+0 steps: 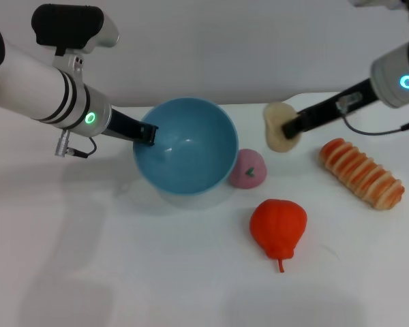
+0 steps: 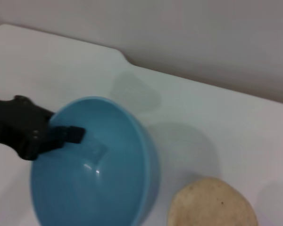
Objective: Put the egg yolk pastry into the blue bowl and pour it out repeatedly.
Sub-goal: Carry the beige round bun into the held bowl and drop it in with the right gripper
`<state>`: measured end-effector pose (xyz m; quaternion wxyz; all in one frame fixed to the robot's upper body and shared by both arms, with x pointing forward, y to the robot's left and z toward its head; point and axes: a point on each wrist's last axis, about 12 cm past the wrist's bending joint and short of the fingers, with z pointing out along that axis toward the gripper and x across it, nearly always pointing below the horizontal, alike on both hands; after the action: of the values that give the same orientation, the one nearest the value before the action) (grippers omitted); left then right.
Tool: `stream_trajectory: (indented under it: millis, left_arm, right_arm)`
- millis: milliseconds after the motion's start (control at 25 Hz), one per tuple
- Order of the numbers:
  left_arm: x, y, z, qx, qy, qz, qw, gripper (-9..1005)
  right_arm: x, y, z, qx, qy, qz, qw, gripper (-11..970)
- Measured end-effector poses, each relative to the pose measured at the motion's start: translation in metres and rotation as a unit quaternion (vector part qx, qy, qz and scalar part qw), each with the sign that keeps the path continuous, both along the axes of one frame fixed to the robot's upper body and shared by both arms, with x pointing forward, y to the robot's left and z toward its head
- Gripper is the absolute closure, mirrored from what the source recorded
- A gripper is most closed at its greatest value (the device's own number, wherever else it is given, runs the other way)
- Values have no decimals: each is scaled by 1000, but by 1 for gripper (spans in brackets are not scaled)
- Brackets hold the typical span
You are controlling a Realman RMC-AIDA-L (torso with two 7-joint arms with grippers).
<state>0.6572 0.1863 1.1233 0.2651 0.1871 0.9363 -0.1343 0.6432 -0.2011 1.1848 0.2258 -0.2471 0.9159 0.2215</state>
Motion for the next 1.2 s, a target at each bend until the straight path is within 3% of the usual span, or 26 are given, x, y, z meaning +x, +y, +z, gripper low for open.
stream_trajectory:
  millis: [280, 680, 1200]
  left_arm:
    - [-1, -7, 2, 4, 0, -13, 1000, 997]
    - [-4, -10, -1, 13, 8, -24, 1000, 998]
    - [-4, -7, -3, 14, 3, -22, 1000, 997]
  right_arm:
    - [5, 34, 1, 21, -30, 49, 998, 903]
    - [1, 59, 5, 63, -55, 97, 992, 909]
    - [1, 59, -7, 67, -56, 100, 991, 897]
